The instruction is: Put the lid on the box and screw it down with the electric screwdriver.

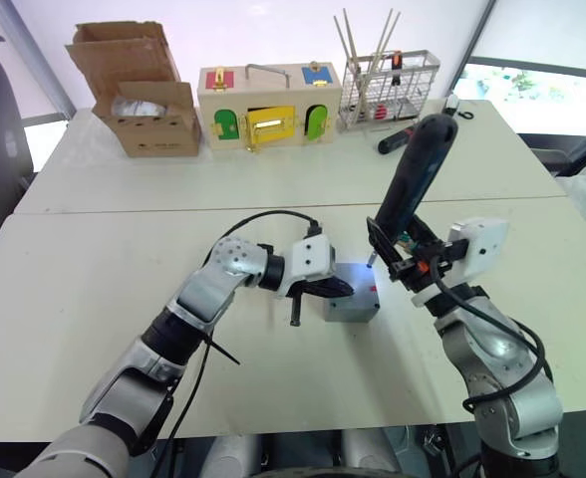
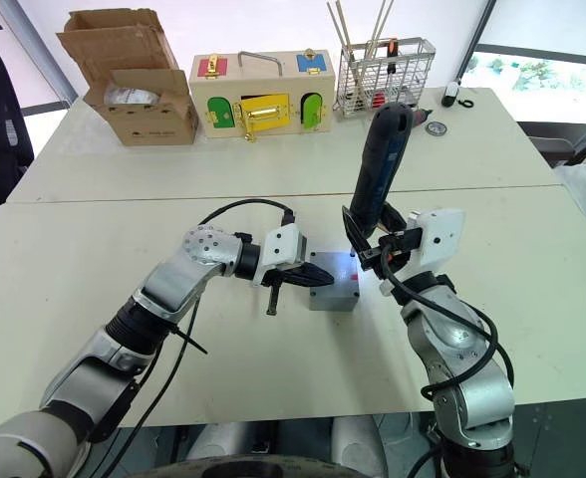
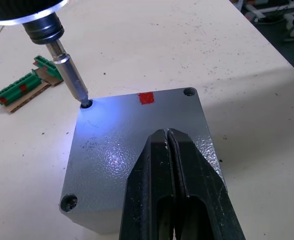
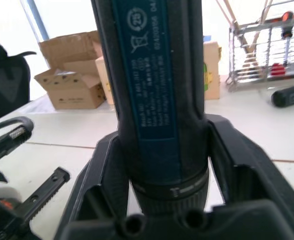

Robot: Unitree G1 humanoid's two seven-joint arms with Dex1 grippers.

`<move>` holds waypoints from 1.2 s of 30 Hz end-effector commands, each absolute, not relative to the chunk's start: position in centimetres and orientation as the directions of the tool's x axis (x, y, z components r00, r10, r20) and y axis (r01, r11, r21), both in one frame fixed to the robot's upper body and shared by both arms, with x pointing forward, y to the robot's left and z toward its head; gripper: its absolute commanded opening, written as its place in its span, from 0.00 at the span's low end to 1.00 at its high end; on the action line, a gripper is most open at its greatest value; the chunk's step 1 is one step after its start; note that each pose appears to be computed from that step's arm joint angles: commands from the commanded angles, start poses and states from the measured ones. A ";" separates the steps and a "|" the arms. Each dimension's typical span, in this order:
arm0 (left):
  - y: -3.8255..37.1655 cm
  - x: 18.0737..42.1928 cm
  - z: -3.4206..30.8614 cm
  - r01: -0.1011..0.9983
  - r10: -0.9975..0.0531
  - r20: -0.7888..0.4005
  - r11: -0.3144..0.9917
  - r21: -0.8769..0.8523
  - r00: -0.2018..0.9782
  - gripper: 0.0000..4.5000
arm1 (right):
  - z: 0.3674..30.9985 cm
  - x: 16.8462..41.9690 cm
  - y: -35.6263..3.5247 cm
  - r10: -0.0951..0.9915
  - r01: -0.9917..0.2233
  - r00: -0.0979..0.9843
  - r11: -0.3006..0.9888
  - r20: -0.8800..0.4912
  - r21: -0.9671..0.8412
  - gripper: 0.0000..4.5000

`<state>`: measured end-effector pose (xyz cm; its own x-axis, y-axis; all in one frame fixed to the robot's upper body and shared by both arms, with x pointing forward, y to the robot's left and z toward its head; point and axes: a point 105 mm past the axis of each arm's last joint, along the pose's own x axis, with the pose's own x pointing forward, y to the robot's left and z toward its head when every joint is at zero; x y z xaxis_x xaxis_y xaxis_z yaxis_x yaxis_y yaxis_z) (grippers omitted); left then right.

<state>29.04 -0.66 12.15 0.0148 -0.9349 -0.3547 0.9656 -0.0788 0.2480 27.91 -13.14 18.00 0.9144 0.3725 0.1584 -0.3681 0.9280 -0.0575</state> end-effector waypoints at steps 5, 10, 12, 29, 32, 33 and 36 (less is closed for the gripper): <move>-0.7 28.9 12.2 0.966 -0.936 -0.351 -0.082 0.245 0.010 0.00 | 22.9 27.7 -14.1 0.404 -0.395 0.892 0.915 0.205 -0.082 0.42; -0.7 29.1 13.1 0.972 -0.956 -0.294 -0.055 0.228 0.014 0.00 | 28.6 26.5 -14.8 0.496 -0.495 0.817 0.865 0.294 -0.086 0.42; -0.8 28.9 13.0 0.972 -0.957 -0.291 -0.064 0.226 0.005 0.00 | 29.7 26.2 -15.3 0.507 -0.521 0.800 0.852 0.321 -0.050 0.42; -1.9 27.6 13.8 0.967 -0.968 -0.229 -0.151 0.205 -0.103 0.00 | 30.2 26.8 -16.6 0.431 -0.461 0.834 0.887 0.346 0.005 0.42; -2.0 27.5 14.1 0.966 -0.968 -0.224 -0.157 0.206 -0.109 0.00 | 30.2 26.9 -16.6 0.427 -0.457 0.835 0.889 0.347 0.006 0.42; -2.1 27.5 14.2 0.965 -0.969 -0.223 -0.158 0.207 -0.111 0.00 | 30.3 27.0 -16.6 0.426 -0.456 0.835 0.890 0.348 0.006 0.42; -2.5 28.1 14.9 0.961 -0.971 -0.218 -0.150 0.232 -0.099 0.00 | 31.0 27.5 -17.2 0.419 -0.457 0.835 0.889 0.355 0.025 0.42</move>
<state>27.81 -2.12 13.13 -0.1025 -0.9617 -0.2541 0.9720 -0.1511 0.1801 28.10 -16.83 28.56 0.8654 0.4286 0.2594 -0.4563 0.8881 0.0549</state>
